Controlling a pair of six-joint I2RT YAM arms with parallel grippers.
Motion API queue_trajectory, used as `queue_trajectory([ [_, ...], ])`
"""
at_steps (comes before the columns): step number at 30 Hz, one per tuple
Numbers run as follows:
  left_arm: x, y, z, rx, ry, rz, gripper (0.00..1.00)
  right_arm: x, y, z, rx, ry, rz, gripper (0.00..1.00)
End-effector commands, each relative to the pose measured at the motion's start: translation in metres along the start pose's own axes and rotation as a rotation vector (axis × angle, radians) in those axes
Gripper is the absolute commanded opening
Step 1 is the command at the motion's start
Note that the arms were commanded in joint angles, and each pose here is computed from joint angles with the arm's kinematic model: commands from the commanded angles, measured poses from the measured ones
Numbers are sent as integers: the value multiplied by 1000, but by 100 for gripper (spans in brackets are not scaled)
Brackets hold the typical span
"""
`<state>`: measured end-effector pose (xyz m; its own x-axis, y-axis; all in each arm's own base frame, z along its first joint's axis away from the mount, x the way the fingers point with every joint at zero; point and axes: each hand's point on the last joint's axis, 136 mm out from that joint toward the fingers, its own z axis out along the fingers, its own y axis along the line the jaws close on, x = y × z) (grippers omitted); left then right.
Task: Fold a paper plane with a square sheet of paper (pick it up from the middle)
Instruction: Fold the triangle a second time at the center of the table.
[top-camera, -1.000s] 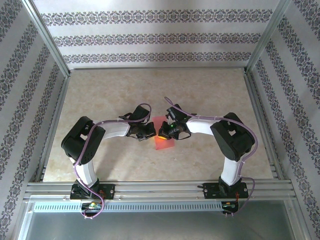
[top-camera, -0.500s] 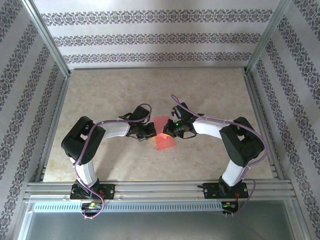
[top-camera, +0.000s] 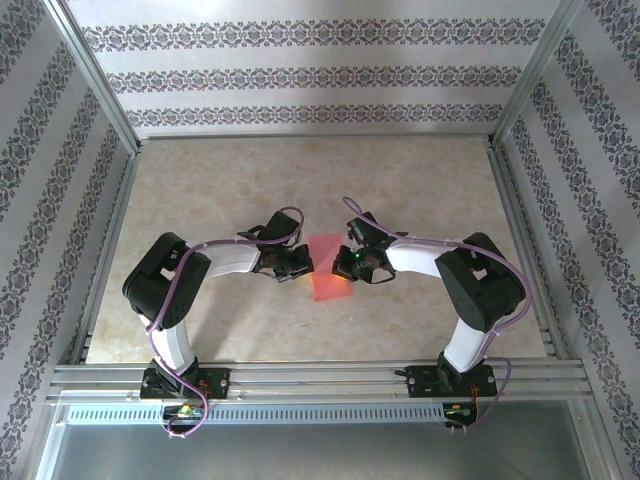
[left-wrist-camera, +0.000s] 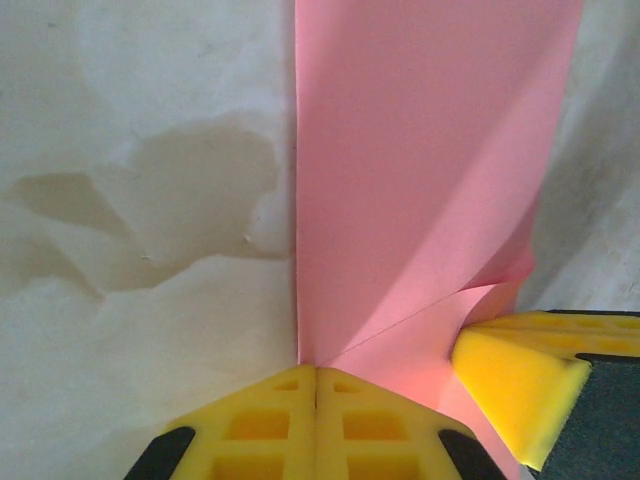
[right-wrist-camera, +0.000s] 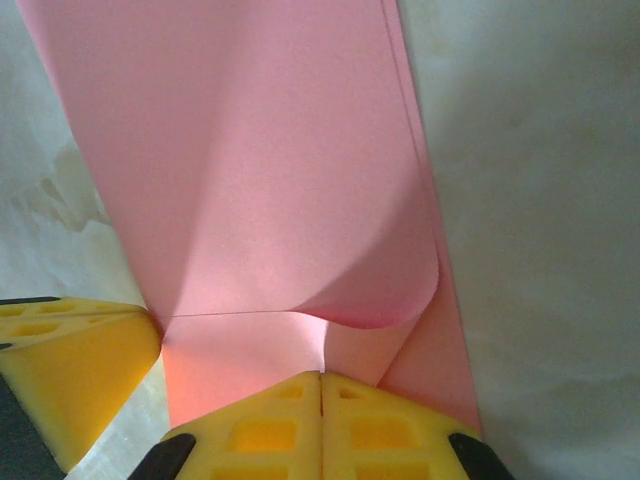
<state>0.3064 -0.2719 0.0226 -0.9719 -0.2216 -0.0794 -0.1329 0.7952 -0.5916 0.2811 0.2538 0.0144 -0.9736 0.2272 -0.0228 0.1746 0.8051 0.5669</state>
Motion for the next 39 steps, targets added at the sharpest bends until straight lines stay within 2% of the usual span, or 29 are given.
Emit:
queue_trajectory([
  [1,-1,-18,-6,31,-2,45,4,1,-21,6,55,-3,30,8],
  [8,-2,-42,-28,92,-36,65,8,4,-33,8,88,-7,50,8],
  [15,32,-46,-28,69,-2,61,9,7,-43,11,120,-4,78,8],
  [22,64,-34,-13,31,78,45,9,10,-53,13,155,9,107,7],
  [39,68,-4,1,-63,96,20,8,13,-66,15,194,28,146,7],
])
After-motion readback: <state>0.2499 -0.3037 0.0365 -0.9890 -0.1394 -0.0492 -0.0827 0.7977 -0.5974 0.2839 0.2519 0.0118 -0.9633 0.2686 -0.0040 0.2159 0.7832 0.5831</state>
